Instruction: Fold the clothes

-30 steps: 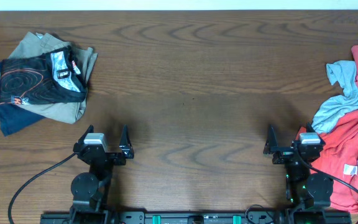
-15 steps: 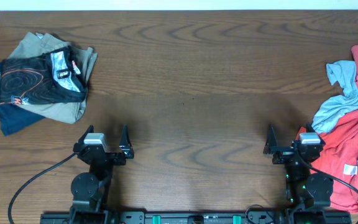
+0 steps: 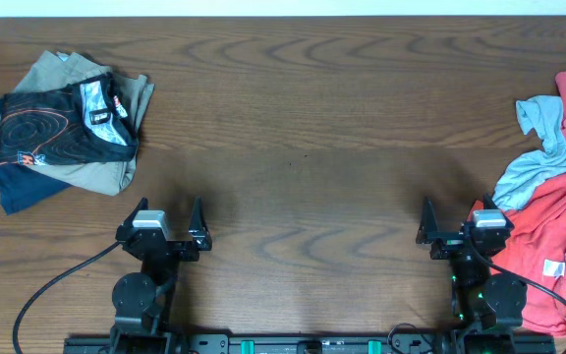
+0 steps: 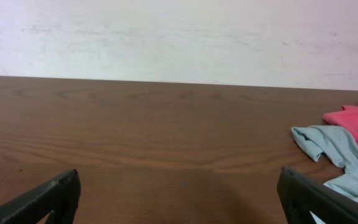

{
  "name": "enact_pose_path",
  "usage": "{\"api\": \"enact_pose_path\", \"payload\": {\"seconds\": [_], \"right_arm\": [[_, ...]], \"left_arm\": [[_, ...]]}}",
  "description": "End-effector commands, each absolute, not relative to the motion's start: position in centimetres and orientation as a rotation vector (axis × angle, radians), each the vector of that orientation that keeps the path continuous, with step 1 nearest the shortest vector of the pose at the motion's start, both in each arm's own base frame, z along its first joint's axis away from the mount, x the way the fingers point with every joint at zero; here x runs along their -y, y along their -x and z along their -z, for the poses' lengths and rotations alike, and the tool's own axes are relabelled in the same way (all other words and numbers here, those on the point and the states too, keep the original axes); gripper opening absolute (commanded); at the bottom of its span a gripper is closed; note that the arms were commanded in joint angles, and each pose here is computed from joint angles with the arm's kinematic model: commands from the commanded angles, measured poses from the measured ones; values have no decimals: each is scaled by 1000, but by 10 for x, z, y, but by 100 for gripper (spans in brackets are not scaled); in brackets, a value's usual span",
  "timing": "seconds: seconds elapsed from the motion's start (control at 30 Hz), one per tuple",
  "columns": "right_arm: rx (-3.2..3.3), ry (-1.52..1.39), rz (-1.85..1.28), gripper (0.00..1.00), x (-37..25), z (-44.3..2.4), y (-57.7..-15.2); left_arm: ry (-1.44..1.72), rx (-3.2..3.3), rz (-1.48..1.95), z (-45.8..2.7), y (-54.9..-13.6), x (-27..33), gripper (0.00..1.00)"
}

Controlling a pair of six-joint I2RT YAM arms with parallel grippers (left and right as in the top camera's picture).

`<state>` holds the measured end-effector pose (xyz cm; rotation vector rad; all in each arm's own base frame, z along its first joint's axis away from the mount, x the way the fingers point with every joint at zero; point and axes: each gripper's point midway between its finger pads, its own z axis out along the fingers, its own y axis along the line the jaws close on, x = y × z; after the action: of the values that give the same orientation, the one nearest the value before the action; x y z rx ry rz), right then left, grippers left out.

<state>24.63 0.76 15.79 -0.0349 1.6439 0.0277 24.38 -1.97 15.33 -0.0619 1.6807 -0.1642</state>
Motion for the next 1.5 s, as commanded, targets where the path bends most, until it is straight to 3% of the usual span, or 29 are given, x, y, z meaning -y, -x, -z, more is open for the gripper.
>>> {"api": "enact_pose_path", "payload": {"seconds": [0.0, 0.83, 1.1, 1.47], "right_arm": [[-1642, 56, -36, 99, -12, -157, -246], [-1637, 42, -21, 99, -9, -159, -246], [-1634, -105, -158, 99, -8, -160, -246], [-1777, -164, -93, 99, 3, -169, -235]], "left_arm": [[70, -1734, 168, -135, -243, 19, 98], [58, -1732, 156, -136, -244, 19, 98], [62, -1731, 161, -136, -243, 20, 98], [45, -1910, 194, -135, -235, 26, 98]]}}
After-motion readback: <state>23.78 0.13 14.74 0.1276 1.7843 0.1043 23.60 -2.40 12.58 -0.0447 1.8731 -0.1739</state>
